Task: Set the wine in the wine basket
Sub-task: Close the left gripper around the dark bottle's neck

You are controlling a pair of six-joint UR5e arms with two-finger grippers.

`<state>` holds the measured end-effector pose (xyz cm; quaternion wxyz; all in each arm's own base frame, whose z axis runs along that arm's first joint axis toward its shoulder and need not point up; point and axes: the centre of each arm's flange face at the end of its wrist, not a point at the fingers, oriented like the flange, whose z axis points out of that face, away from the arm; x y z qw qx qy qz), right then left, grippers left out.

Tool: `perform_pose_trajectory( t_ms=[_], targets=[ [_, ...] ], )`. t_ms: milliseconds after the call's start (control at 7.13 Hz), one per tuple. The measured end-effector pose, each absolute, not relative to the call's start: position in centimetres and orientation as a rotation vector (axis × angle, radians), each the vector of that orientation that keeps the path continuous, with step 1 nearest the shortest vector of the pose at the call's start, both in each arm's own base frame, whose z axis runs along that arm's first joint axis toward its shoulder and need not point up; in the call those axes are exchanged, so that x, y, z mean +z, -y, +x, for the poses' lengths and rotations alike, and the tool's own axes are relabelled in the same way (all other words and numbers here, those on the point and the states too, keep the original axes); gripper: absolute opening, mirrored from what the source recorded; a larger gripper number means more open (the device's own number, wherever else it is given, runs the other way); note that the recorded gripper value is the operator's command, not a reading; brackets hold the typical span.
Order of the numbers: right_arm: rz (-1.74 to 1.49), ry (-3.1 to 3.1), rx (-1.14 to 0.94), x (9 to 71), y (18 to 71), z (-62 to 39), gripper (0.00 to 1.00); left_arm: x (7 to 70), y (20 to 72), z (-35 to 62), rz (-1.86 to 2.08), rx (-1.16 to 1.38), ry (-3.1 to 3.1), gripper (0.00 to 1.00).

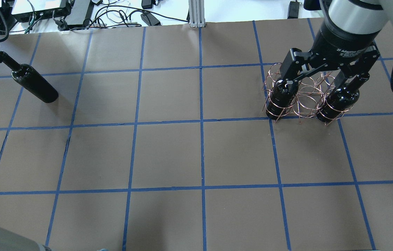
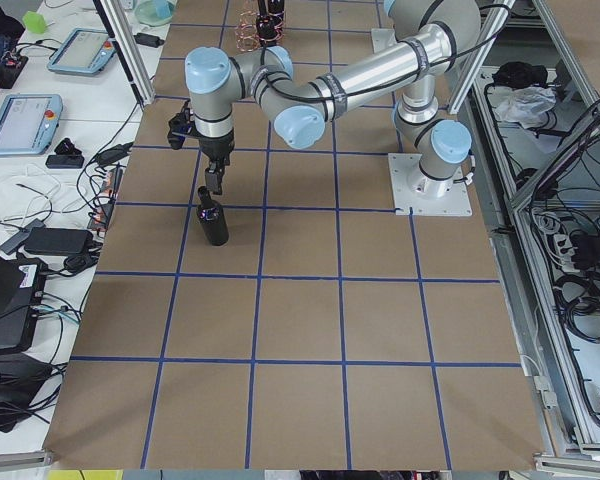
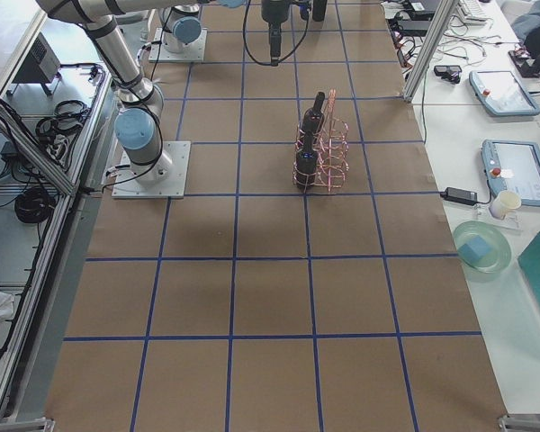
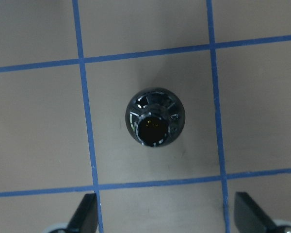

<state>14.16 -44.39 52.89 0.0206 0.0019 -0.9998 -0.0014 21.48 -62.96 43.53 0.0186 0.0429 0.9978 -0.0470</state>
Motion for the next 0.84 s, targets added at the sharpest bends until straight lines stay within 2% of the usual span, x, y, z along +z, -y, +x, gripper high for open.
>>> perform_pose_trajectory(
  t_ms=[280,421,561,701,841],
  targets=[
    [0.006,3.1,-0.007,52.8,44.4,14.2,1.0,40.6,65.0,22.3,0.127,-0.191,-3.117,1.0],
    [0.006,3.1,-0.011,52.7,44.4,14.2,1.0,39.3,65.6,22.6,0.12,-0.199,-3.123,0.94],
    [0.007,3.1,-0.013,52.6,44.3,14.2,1.0,38.2,66.0,22.9,0.113,-0.19,-3.131,0.83],
    [0.008,3.1,-0.014,52.6,44.2,14.2,1.0,37.5,66.3,22.9,0.111,-0.181,-3.137,0.83],
    [0.008,3.1,-0.016,52.5,44.2,14.2,1.0,37.1,66.4,22.8,0.113,-0.173,-3.141,0.74]
  ],
)
